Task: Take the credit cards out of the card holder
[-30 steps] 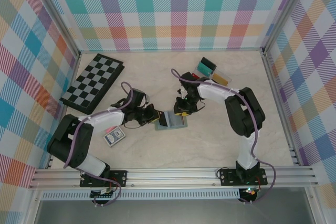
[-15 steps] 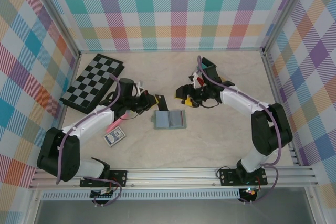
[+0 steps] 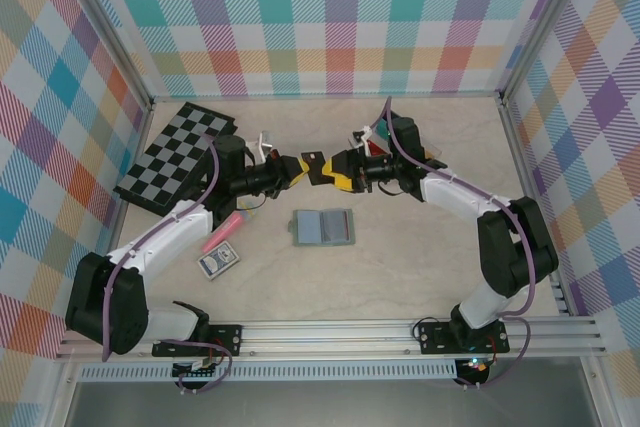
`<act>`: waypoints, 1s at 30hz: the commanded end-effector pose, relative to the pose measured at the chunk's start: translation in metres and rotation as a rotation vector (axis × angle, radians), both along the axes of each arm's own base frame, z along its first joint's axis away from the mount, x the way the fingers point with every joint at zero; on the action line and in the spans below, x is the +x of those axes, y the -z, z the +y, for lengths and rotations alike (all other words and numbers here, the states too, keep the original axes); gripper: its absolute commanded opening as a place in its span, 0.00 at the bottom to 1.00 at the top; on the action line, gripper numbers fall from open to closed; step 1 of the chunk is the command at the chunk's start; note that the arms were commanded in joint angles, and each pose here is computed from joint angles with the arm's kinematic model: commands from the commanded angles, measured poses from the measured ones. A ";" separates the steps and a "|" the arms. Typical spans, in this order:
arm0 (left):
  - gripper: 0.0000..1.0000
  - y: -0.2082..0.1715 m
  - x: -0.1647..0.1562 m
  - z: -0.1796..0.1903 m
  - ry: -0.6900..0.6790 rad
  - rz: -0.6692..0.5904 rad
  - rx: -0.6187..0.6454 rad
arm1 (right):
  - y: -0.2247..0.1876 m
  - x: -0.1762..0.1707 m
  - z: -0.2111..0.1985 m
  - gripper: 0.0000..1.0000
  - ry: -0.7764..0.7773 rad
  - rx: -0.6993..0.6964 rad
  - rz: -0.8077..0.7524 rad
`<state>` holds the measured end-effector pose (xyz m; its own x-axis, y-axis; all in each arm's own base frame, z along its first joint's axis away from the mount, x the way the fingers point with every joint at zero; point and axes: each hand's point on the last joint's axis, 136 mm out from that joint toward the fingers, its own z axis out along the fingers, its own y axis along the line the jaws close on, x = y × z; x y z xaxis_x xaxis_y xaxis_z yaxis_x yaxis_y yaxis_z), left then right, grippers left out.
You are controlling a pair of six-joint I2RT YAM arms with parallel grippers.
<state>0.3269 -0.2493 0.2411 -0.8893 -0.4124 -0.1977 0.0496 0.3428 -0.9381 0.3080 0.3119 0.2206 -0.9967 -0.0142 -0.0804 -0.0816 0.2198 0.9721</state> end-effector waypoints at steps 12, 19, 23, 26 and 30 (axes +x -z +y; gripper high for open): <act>0.00 -0.007 -0.002 0.014 -0.051 0.009 0.006 | -0.025 -0.009 -0.004 0.11 -0.030 0.028 -0.058; 0.39 0.025 -0.005 0.049 -0.164 0.075 0.281 | -0.025 -0.002 -0.018 0.00 0.005 -0.152 -0.238; 0.59 0.039 -0.010 0.079 -0.241 0.112 0.472 | -0.010 0.022 -0.038 0.00 0.081 -0.372 -0.360; 0.75 0.040 -0.014 0.094 -0.257 0.116 0.580 | -0.007 0.044 -0.055 0.00 0.124 -0.524 -0.465; 0.91 0.039 -0.016 0.105 -0.257 0.105 0.669 | -0.010 0.074 -0.080 0.00 0.167 -0.675 -0.559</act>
